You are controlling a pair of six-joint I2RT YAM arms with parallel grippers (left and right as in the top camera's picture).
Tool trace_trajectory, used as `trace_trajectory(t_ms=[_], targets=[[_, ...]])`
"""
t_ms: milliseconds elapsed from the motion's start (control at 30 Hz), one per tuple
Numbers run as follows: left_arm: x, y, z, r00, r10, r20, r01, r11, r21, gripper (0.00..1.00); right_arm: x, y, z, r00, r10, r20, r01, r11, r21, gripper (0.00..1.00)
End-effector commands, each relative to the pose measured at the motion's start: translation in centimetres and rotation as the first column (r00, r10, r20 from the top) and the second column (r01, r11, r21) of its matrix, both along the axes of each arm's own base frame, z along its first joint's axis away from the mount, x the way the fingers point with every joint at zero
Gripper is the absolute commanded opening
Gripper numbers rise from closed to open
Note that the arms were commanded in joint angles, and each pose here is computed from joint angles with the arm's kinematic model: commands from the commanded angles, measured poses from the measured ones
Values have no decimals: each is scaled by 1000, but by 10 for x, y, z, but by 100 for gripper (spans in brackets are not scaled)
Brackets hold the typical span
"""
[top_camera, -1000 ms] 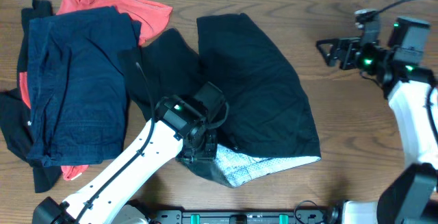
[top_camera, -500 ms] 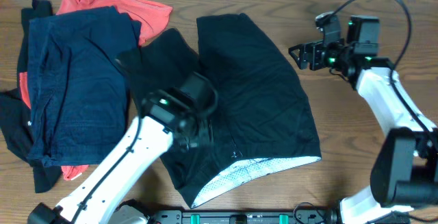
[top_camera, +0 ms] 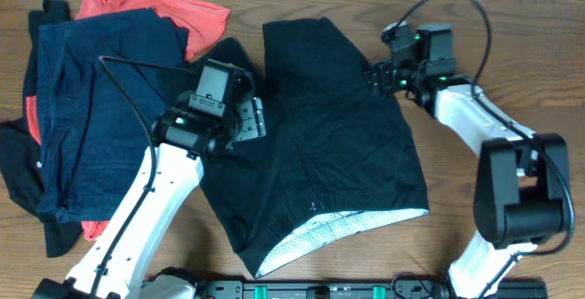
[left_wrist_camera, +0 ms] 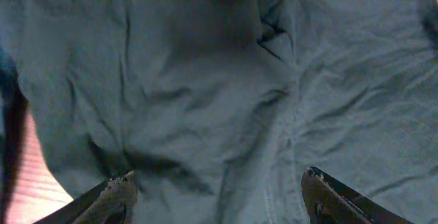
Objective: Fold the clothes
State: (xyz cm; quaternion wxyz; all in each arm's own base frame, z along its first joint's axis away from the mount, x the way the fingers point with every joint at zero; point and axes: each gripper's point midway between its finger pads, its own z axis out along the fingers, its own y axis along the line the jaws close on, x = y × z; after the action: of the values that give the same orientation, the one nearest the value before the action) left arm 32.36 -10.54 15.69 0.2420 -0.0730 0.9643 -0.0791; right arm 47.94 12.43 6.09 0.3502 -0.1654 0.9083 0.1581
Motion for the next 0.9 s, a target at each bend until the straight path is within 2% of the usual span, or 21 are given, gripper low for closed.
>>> trace_trajectory(t_ms=[0, 333, 400, 433, 500, 533, 567, 733, 867], targets=[[8, 5, 6, 999, -39, 33, 37, 998, 50, 78, 1, 6, -20, 1000, 11, -24, -12, 999, -34, 78], [8, 5, 6, 998, -50, 34, 48, 997, 56, 78, 2, -5, -50, 997, -36, -68, 31, 996, -85, 80], [8, 5, 6, 998, -53, 34, 51, 997, 58, 78, 1, -6, -51, 997, -37, -73, 31, 996, -85, 72], [8, 5, 6, 998, -53, 34, 51, 997, 58, 78, 1, -5, -51, 997, -37, -72, 30, 996, -85, 63], [8, 5, 6, 998, -53, 35, 50, 997, 57, 78, 1, -5, -51, 996, -41, -74, 35, 996, -82, 11], [8, 5, 6, 998, -53, 35, 50, 997, 57, 78, 1, -6, -51, 996, -49, -77, 43, 996, -77, 5], [8, 5, 6, 998, -53, 35, 50, 997, 57, 78, 1, -6, -51, 995, -54, -80, 49, 996, -74, 1], [8, 5, 6, 998, -53, 35, 50, 997, 57, 78, 7, -23, -44, 987, -136, -89, 134, 990, -35, 1], [9, 5, 7, 998, -53, 38, 50, 997, 57, 78, 14, -59, -26, 970, -231, -77, 231, 973, 2, 1]])
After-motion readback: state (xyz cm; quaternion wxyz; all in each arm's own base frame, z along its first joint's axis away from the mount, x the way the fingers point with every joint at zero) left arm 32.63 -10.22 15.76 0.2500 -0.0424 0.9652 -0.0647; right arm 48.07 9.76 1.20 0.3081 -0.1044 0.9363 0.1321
